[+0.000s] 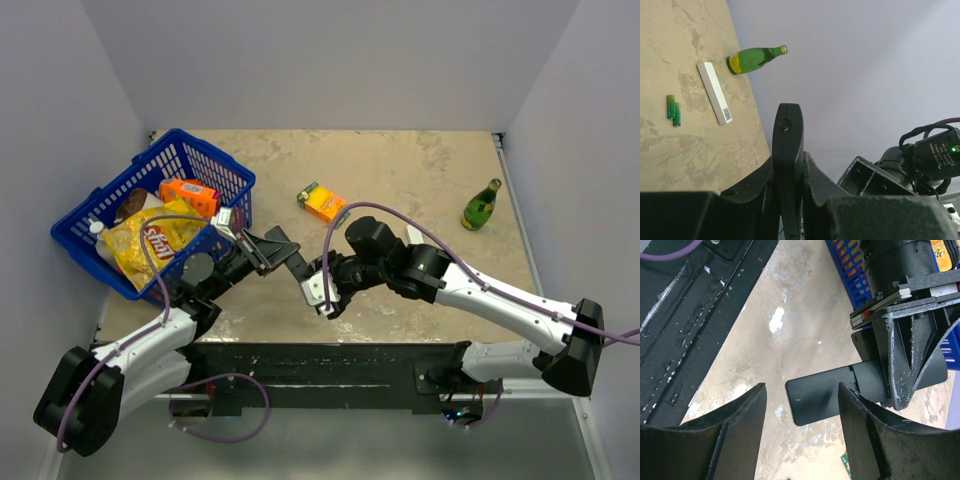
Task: Load the batteries into the remote control
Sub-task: Load the battery cover into the remote control.
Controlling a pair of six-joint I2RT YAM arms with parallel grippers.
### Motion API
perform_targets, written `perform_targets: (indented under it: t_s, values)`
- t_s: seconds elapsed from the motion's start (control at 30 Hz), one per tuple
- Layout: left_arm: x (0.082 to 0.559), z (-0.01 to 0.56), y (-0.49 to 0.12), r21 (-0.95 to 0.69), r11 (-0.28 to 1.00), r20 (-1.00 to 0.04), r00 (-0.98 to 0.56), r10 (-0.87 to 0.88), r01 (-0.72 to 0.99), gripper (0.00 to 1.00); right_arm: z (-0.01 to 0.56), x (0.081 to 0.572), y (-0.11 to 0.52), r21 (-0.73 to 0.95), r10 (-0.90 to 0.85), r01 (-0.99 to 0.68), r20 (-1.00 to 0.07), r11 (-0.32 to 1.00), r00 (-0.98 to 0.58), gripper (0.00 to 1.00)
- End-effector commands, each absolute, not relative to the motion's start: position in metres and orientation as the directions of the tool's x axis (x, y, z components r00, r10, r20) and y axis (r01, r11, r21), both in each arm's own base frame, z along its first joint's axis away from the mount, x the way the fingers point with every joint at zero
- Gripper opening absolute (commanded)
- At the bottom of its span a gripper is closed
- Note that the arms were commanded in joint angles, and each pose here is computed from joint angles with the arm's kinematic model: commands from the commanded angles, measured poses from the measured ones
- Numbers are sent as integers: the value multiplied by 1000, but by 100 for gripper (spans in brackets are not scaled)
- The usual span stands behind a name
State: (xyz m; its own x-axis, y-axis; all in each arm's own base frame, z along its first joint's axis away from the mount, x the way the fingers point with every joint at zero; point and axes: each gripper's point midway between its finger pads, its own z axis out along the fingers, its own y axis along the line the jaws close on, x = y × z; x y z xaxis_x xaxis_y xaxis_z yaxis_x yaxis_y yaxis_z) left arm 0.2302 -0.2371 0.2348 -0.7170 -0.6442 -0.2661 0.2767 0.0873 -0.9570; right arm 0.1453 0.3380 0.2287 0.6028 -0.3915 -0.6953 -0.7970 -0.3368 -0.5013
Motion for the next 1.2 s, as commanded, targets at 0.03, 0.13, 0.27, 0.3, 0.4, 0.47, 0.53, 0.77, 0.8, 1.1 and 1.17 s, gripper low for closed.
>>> perform_targets:
  t_s: [0.03,0.13,0.27,0.3,0.4,0.47,0.53,0.77,0.8,1.1,1.17]
  values:
    - [226,266,-241,-928,43,-312,-707,-634,371,0,244,151,344,-546,-368,-769,-676,-332,639,61]
    - [225,268,-241,-926,38,-313,-707,-634,376,0,243,152,346,-547,-367,-768,-675,-333,640,61]
    - [225,269,-240,-925,35,-312,-706,-636,377,0,239,154,347,-547,-377,-769,-670,-332,639,61]
    - [224,270,-240,-925,32,-312,-707,-635,379,0,238,155,348,-547,-378,-768,-669,-332,640,61]
    - [223,272,-240,-923,26,-312,-708,-633,384,0,234,156,347,-547,-387,-770,-666,-328,638,61]
    - [222,273,-240,-924,16,-305,-713,-631,382,0,234,159,347,-550,-392,-771,-664,-321,636,60]
    - [220,274,-241,-923,5,-302,-719,-625,384,0,233,160,347,-551,-397,-771,-661,-319,637,59]
    - [211,281,-241,-921,-42,-283,-741,-608,386,0,227,162,347,-545,-405,-775,-661,-320,632,55]
    - [209,283,-241,-919,-49,-285,-743,-606,392,0,226,163,347,-545,-408,-775,-659,-319,632,55]
    - [200,291,-240,-915,-82,-277,-761,-586,396,0,225,167,350,-551,-411,-774,-656,-313,633,50]
    - [196,294,-241,-913,-93,-275,-767,-579,398,0,226,169,351,-557,-409,-771,-654,-309,636,49]
